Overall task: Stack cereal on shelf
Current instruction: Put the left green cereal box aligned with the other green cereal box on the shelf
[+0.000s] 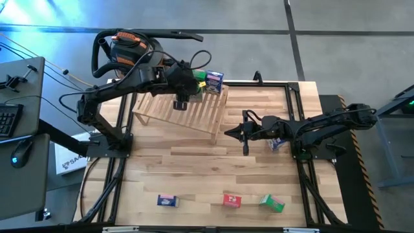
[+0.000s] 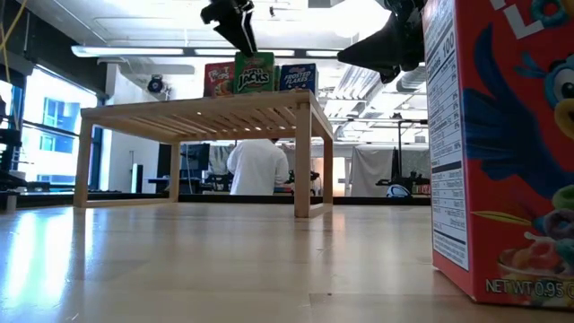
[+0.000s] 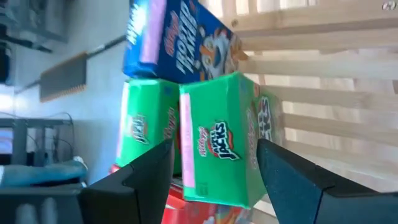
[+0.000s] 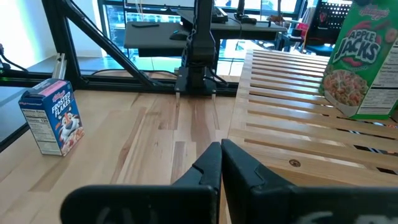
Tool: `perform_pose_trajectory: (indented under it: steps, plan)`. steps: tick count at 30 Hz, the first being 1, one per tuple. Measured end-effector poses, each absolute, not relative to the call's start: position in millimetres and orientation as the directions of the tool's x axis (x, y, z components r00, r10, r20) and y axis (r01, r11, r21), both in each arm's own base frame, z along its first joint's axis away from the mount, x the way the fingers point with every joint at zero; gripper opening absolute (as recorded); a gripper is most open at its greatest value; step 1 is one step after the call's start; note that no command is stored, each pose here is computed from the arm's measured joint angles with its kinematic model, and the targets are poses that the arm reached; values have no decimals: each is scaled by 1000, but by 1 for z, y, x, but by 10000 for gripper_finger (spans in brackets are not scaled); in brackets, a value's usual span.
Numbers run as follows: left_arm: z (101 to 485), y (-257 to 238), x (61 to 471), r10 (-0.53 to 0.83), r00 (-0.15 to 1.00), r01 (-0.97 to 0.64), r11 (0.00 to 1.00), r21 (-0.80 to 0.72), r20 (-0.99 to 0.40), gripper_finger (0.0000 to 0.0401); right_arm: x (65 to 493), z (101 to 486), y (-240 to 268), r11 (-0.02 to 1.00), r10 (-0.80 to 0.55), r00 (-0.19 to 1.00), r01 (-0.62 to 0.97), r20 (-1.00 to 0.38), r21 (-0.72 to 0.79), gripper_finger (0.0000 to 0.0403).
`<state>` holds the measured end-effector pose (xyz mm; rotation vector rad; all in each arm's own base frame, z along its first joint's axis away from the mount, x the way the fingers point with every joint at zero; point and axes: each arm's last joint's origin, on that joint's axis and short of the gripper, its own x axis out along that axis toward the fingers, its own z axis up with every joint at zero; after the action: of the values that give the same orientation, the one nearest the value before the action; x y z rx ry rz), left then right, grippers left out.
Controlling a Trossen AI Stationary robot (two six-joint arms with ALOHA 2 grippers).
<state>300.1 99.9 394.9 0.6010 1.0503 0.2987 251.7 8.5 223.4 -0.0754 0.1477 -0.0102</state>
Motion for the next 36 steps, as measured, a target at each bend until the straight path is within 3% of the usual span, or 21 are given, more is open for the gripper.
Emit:
perform_pose_trajectory:
  steps: [5, 9, 14, 22, 36]
  plan:
    - [412, 87, 287, 481, 549, 24, 809, 587, -684, 210, 252, 223, 9, 997, -16, 989, 4, -148, -76, 1]
    - [417, 75, 269, 372, 636, -27, 886, 463, -676, 179, 252, 223, 9, 997, -16, 989, 4, -150, -77, 1]
    - [376, 68, 254, 343, 673, -82, 915, 395, -655, 116, 252, 223, 9, 996, -16, 988, 3, -155, -86, 1]
    - [311, 71, 251, 469, 724, -224, 853, 472, -505, 38, 252, 223, 8, 996, -18, 988, 4, -155, -87, 1]
    - [300, 95, 259, 561, 692, -337, 808, 483, -455, 23, 252, 222, 8, 996, -20, 987, 6, -159, -87, 1]
